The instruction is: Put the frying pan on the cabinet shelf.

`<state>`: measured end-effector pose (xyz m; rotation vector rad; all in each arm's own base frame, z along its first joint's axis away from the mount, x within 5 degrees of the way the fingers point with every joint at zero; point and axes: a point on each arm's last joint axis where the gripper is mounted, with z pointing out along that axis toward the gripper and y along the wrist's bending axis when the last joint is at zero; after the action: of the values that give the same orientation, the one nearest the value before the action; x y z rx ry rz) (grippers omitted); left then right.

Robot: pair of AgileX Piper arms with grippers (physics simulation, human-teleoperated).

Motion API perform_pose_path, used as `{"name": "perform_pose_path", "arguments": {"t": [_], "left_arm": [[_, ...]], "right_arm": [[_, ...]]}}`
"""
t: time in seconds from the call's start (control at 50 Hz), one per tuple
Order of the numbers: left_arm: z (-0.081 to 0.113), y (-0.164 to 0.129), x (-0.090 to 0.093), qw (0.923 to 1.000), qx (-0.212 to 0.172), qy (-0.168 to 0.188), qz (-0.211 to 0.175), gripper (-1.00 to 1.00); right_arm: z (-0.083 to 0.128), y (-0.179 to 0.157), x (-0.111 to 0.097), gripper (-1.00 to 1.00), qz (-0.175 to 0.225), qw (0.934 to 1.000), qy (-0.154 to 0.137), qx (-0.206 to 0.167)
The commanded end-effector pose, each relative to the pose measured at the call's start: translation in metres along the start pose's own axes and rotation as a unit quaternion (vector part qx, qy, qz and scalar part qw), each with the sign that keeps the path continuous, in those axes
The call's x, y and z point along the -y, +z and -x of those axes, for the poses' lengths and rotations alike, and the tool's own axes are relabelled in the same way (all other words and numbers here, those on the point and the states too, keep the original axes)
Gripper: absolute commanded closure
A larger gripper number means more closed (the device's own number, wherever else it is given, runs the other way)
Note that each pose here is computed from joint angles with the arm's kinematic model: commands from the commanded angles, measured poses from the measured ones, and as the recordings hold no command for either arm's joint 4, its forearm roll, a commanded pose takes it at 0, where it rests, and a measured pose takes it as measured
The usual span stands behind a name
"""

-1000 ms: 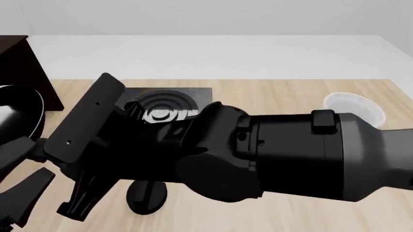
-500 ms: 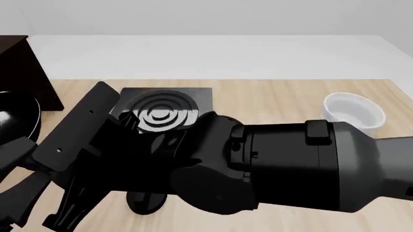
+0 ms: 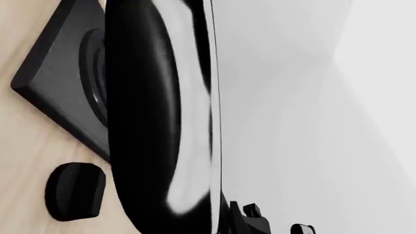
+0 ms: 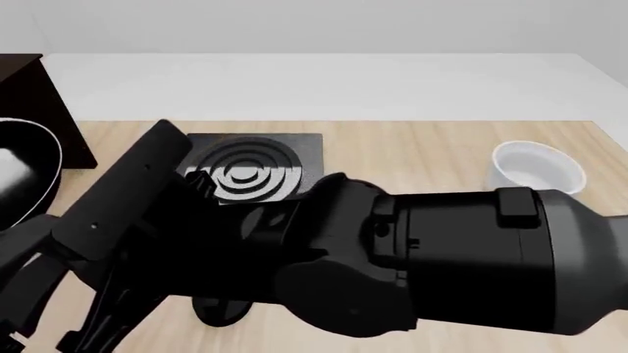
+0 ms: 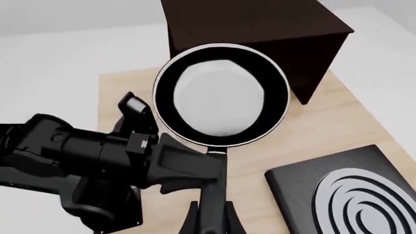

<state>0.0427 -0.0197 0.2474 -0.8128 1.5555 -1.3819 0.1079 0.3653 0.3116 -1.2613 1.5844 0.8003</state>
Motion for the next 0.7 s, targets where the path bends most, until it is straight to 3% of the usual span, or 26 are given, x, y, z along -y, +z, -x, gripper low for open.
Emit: {"name": "perform_pose_path", "arguments": {"t": [0.02, 0.6, 0.62, 0.7], "left_arm": [[0.001, 0.004, -0.012, 0.9989, 0.019, 0.028, 0.032, 1.0], [0.006, 0.002, -0.004, 0.9976, 0.055, 0.033, 0.026, 1.0], [0.006, 0.002, -0.003, 0.9976, 0.055, 0.034, 0.025, 1.0], [0.006, 0.001, -0.001, 0.9976, 0.054, 0.037, 0.024, 1.0]], "right_arm": [[0.022, -0.019, -0.018, 1.0, 0.02, 0.9983, -0.03, 0.045], [0.014, -0.025, -0.015, 1.0, 0.018, 0.9991, -0.01, 0.037], [0.013, -0.025, -0.014, -1.0, 0.017, 0.9992, -0.011, 0.035], [0.012, -0.026, -0.013, -1.0, 0.016, 0.9993, -0.008, 0.034]]}}
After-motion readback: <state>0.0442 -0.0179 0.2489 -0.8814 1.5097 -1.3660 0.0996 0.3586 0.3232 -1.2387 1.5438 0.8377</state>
